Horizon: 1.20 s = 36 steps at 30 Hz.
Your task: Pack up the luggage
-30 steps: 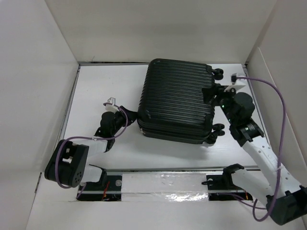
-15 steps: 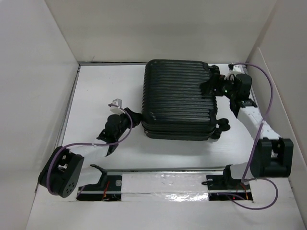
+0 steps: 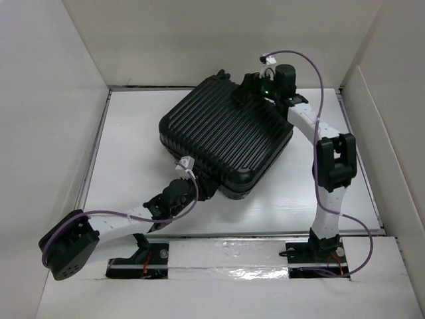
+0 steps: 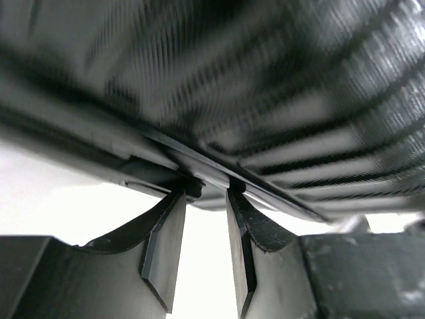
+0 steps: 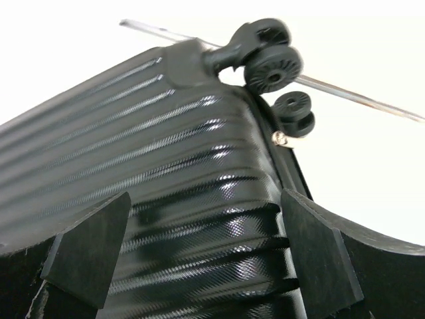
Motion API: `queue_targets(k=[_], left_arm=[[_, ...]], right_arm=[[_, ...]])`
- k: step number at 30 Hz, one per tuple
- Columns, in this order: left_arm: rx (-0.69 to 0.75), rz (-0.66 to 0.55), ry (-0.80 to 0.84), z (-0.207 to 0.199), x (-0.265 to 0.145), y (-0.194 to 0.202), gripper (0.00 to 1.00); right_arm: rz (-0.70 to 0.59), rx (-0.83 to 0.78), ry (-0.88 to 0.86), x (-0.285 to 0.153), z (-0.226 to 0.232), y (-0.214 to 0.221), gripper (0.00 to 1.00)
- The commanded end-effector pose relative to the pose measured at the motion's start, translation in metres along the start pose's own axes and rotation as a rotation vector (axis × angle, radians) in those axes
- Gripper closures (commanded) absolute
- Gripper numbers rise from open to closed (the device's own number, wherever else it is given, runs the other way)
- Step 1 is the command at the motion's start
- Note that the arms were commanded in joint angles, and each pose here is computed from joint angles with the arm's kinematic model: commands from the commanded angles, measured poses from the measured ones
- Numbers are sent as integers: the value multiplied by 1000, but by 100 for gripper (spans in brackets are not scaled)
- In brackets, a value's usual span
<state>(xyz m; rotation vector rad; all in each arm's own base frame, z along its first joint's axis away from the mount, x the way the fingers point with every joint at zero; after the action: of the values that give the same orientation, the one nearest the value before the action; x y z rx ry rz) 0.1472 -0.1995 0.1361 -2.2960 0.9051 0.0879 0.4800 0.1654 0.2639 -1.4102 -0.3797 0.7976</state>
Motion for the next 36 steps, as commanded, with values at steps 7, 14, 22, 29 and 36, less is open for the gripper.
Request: queue_targets(k=[7,14,22,29,36], left_arm=[[8,-107,46,-29,9,-20,71],[19,-135,45,-36,15,-30,70],[24,-135,61,-32,7,-36,70],[32,-77,42,-26,-4,-33,70],[43,-37,7,-22,-16,-31,70]], right_arm=[[-112,-58,-329,8,107,-80,0],[-314,-185,-282,-67,123,-138,0],[-537,-178,-27,-207,191,-25,100],[-348,-10,-39,-271,213,129,100],[-138,43,82,-276,213,178,95]])
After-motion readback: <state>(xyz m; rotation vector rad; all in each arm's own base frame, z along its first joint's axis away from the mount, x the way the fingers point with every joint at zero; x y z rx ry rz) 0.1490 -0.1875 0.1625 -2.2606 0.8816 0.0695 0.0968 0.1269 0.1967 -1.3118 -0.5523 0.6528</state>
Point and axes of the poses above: each gripper's point midway between its finger pads, its own x axis out along the fingers, its own z axis along the line the jaws close on, y = z × x, the point moved 10 cm from there along -x, back along the fingers, and after that the axes turned 12 degrees about -x, right-handed, at the moved point
